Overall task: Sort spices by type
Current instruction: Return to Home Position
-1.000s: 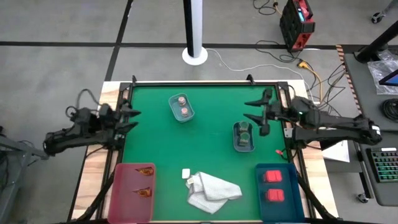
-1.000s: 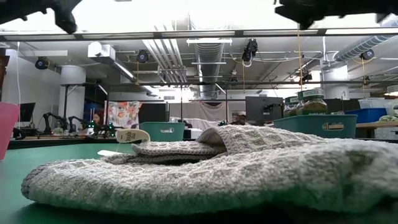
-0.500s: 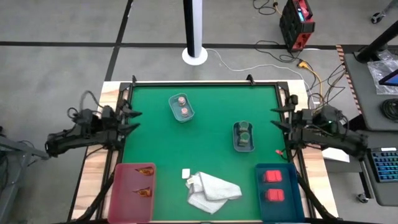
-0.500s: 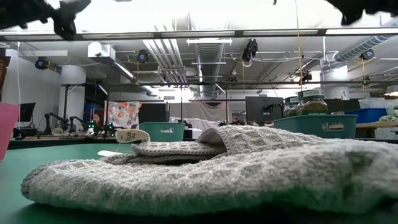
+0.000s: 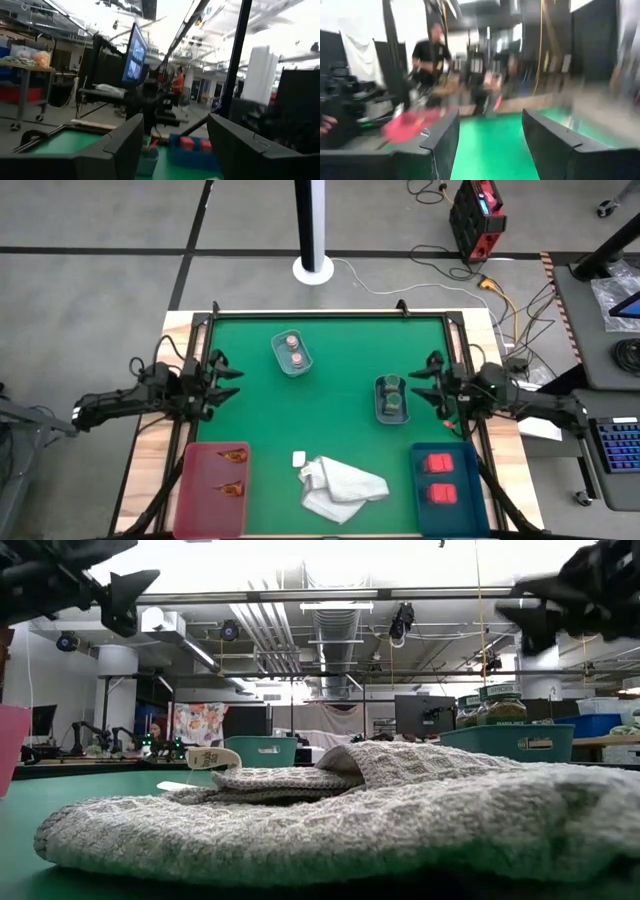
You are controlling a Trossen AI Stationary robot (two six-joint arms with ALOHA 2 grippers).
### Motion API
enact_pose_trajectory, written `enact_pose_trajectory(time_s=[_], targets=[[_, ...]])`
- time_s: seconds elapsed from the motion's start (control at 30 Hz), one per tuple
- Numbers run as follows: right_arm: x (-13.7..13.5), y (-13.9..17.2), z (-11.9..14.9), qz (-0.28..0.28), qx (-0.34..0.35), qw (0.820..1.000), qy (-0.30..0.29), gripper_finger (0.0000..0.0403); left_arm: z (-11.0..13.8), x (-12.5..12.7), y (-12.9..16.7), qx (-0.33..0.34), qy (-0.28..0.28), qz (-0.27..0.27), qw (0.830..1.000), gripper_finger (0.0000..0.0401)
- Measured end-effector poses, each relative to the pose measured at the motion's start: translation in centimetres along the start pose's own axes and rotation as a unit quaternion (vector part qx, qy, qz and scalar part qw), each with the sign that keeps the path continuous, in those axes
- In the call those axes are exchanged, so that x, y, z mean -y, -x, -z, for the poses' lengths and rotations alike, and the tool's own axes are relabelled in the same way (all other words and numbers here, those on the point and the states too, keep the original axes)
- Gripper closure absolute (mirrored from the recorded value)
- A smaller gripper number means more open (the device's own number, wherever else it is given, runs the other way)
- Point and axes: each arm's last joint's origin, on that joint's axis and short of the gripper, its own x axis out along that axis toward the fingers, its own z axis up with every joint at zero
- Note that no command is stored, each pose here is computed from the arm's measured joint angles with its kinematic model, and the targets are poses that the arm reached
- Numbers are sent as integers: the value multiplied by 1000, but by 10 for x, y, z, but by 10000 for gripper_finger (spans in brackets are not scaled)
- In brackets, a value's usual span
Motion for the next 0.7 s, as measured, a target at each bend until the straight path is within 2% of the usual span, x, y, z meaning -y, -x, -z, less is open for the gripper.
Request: enact_pose_trajectory(time_s=[0.07,0.13,0.27,0.37,0.7], targets=[[1,1,12,8,-60,994,-94,197,-4,1,-1,6,5,1,1000,197],[1,2,21,25,-109,978,-174,197,-7,1,-2,4,6,1,1000,197],[3,0,23,49,-121,955,-267,197,-12,2,-3,7,5,2,1000,197],[3,-1,23,53,-123,946,-294,197,-12,2,-4,4,6,1,1000,197],[3,-1,24,56,-130,946,-293,197,-10,2,-5,-4,7,-1,1000,197]])
